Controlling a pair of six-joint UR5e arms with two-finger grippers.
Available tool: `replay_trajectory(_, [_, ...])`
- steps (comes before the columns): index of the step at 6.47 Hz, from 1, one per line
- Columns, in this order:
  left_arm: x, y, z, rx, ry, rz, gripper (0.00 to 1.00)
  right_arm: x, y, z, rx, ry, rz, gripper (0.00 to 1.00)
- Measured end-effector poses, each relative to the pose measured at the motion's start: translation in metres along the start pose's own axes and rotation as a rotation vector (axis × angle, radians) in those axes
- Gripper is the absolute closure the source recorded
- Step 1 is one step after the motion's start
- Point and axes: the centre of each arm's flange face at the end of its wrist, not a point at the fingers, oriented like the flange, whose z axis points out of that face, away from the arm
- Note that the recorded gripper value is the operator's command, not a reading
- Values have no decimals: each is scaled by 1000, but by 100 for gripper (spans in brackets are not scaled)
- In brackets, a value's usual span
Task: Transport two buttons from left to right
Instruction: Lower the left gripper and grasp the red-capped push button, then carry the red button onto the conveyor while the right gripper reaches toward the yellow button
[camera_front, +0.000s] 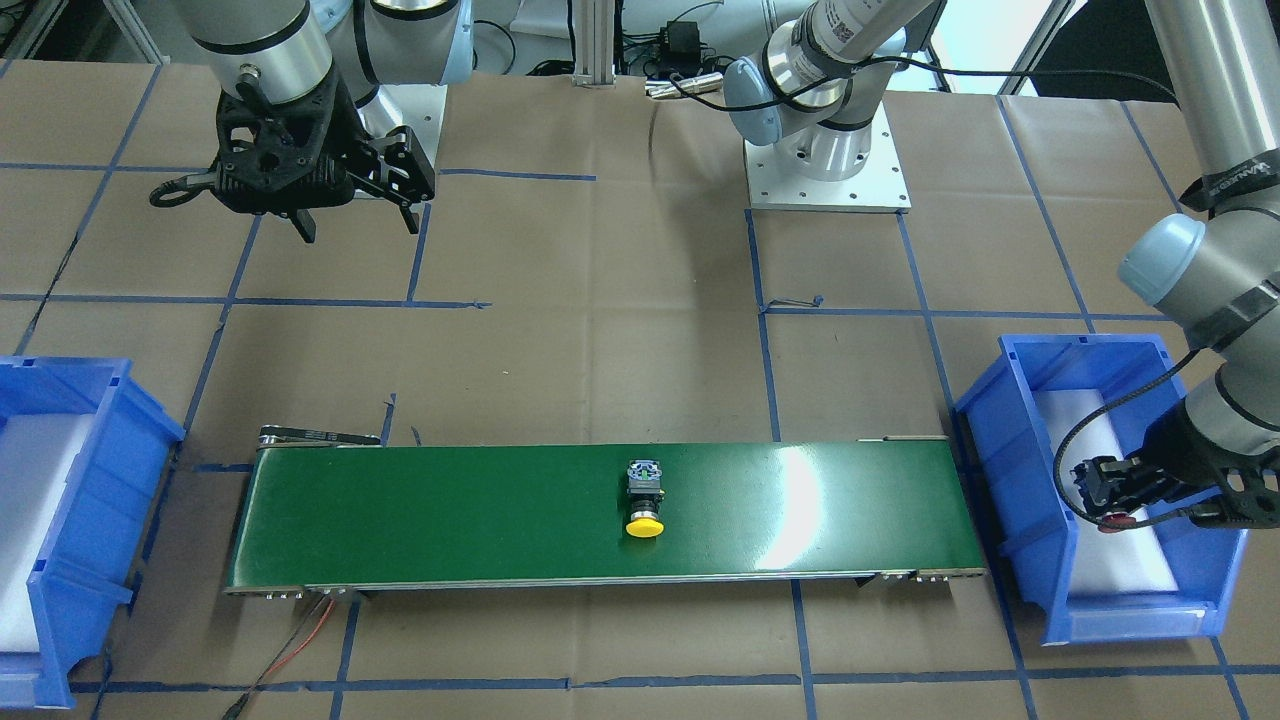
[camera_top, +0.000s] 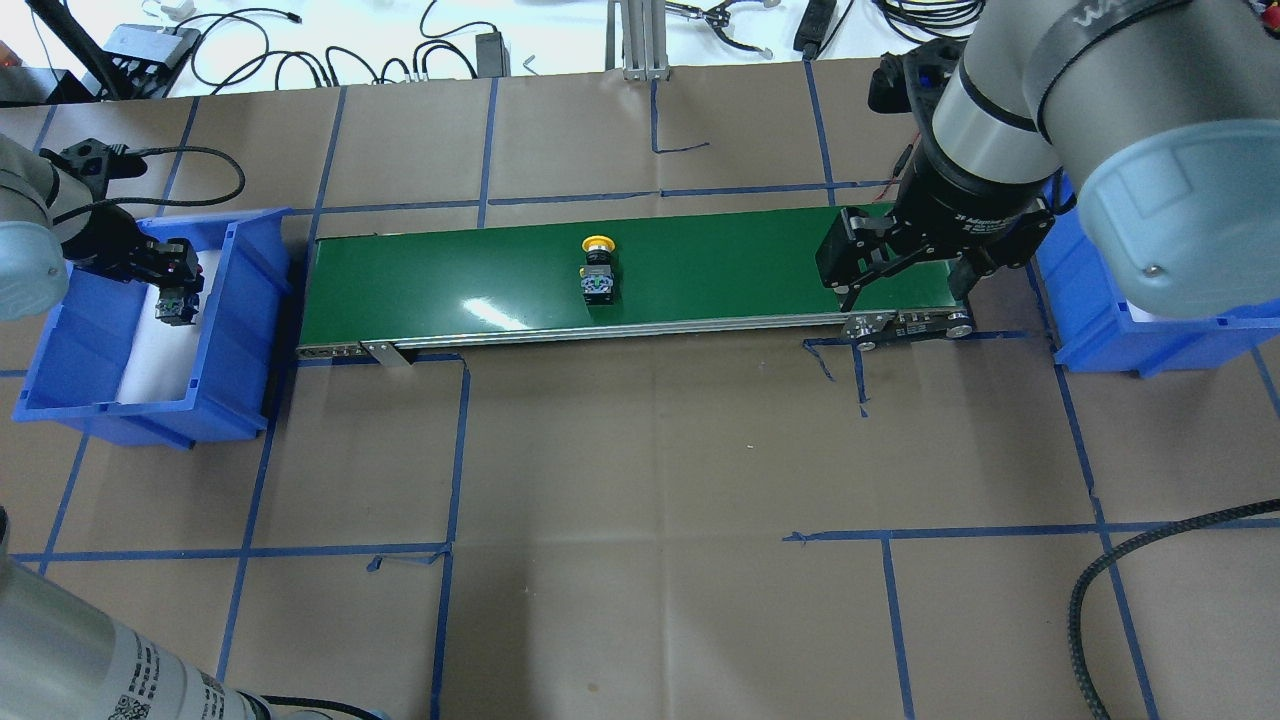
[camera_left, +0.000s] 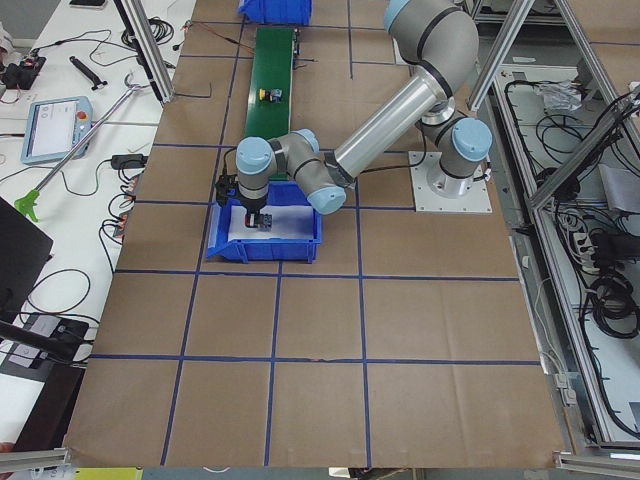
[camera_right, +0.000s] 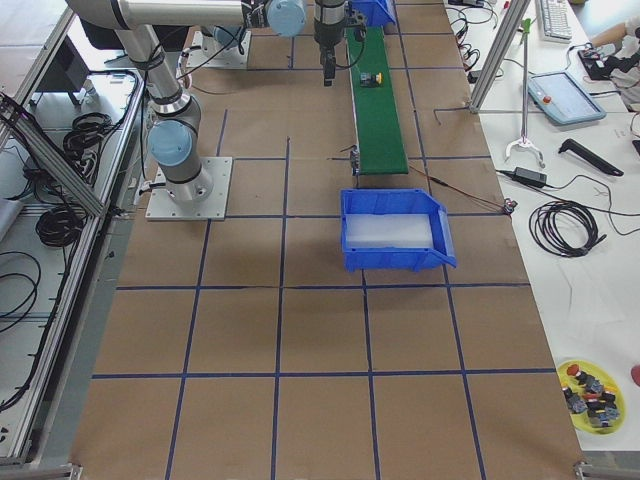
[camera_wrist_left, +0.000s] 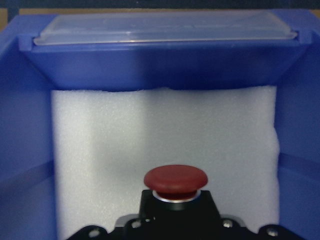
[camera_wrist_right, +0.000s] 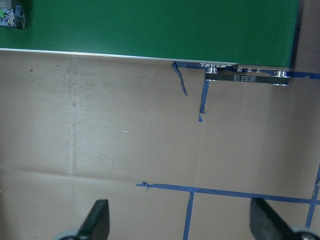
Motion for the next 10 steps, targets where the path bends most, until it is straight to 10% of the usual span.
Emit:
replay_trajectory(4, [8,-13,-108,-86,39,-23,97,0,-1,4,-2,-4,-5,0])
replay_trajectory(10, [187,7,-95,-160,52,-149,97,2,-72,57,66,-49,-3,0])
